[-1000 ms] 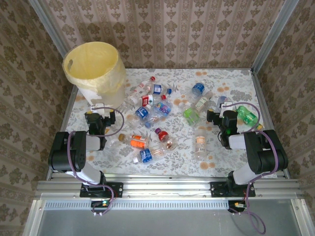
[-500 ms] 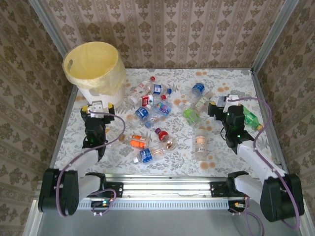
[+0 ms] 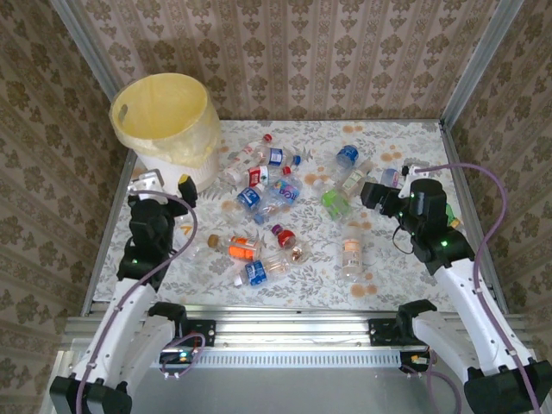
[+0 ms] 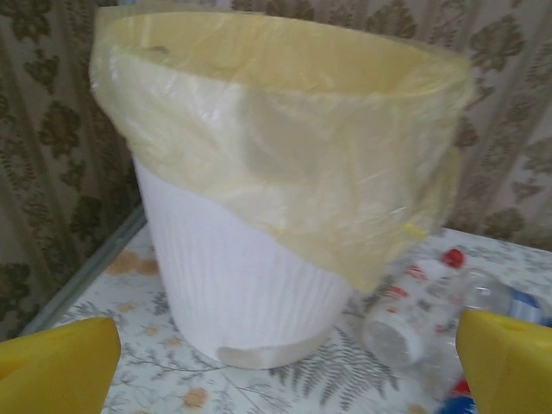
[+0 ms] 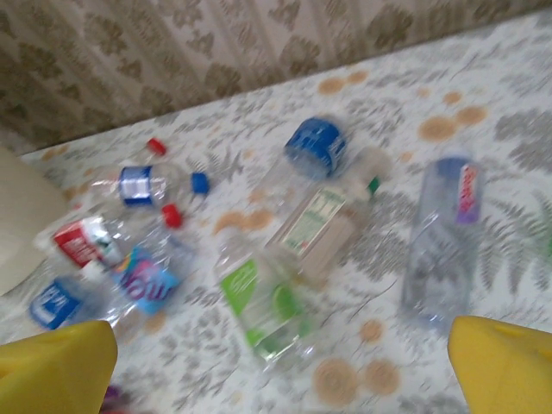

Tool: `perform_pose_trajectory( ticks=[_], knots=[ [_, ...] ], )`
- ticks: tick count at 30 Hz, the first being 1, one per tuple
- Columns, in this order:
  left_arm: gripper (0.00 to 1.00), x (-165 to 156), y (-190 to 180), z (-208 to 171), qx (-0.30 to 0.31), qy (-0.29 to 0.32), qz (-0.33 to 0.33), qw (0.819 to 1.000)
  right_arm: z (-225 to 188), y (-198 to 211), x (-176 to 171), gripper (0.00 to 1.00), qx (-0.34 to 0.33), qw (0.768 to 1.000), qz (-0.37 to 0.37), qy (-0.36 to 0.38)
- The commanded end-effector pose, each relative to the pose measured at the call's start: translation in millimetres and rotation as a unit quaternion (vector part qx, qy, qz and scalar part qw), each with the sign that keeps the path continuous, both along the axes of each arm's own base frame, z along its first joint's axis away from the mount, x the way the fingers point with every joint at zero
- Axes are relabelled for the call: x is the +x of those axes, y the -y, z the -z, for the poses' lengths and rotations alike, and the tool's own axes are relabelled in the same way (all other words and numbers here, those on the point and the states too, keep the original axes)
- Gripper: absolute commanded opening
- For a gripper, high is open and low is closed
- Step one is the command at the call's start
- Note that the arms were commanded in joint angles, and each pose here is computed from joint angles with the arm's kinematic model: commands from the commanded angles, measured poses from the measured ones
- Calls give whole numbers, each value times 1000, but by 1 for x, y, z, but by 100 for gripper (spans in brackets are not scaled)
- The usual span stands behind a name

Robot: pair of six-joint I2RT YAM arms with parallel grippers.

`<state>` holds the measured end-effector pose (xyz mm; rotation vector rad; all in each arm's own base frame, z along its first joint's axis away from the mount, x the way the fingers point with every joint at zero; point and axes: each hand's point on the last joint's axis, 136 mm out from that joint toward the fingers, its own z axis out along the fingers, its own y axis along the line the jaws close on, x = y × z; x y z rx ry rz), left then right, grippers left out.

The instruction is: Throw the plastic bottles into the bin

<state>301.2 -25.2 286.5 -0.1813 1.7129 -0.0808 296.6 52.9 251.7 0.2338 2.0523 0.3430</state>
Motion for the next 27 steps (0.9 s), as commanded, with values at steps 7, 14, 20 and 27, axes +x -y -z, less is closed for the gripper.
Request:
perform_pose_trajectory(
  ticks=[7,14,20,27],
  knots=[
    [100,-32,70,-18,-46,-73,195,977,36,-27,-51,100,31,987,-38,-156],
    [100,-42,116,-9,-16,-117,291,949,81,-38,-57,100,4,969,-55,-239],
    [100,-45,146,3,4,-133,341,931,107,-50,-60,100,-28,953,-84,-290],
    [100,-49,164,8,-19,-137,367,920,142,-58,-78,94,-59,934,-82,-343]
  ],
)
